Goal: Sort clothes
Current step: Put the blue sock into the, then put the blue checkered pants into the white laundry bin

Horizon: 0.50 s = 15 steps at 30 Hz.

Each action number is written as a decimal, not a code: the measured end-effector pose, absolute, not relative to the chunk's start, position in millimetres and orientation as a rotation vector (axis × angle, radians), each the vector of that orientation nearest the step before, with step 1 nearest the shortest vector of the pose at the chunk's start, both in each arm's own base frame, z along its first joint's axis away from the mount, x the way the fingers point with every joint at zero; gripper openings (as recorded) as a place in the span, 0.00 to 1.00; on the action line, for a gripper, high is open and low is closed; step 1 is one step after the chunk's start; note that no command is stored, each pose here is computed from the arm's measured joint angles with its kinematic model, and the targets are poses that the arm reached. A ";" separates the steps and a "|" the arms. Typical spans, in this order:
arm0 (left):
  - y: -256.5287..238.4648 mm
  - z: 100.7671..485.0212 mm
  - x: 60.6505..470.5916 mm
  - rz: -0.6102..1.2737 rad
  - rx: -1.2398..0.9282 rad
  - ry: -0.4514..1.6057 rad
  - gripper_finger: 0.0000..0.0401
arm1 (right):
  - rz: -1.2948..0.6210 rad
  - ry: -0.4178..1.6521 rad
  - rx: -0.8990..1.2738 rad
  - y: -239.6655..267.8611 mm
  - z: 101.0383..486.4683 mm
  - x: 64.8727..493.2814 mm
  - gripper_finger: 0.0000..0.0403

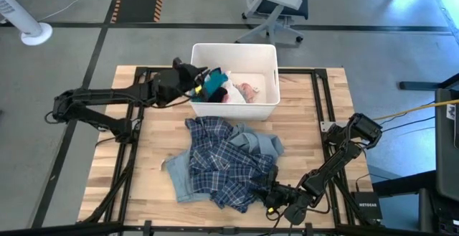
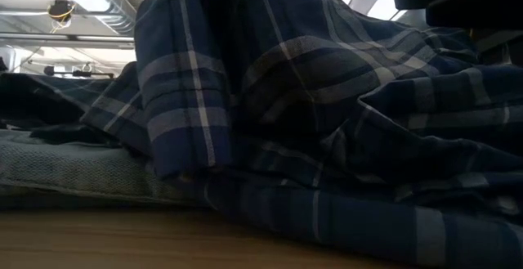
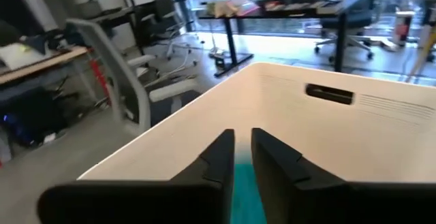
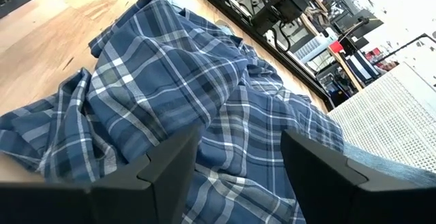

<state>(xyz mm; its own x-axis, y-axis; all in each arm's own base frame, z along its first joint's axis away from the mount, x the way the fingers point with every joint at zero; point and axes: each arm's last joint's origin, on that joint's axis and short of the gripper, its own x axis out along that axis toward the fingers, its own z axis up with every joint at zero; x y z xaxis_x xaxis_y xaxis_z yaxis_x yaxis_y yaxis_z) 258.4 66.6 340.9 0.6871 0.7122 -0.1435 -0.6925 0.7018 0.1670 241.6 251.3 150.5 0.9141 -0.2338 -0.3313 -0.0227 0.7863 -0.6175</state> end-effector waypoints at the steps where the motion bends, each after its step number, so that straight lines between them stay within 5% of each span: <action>1: 69.2 340.9 257.7 0.799 0.094 0.202 0.14 | -0.117 0.409 -0.662 251.3 150.5 241.5 0.58; 9: 71.3 333.1 255.0 0.810 0.043 0.262 0.39 | -0.117 0.410 -0.662 251.3 150.4 241.5 0.58; 15: 46.3 326.5 251.4 0.726 0.024 0.351 0.46 | -0.108 0.415 -0.662 251.3 149.9 241.2 0.58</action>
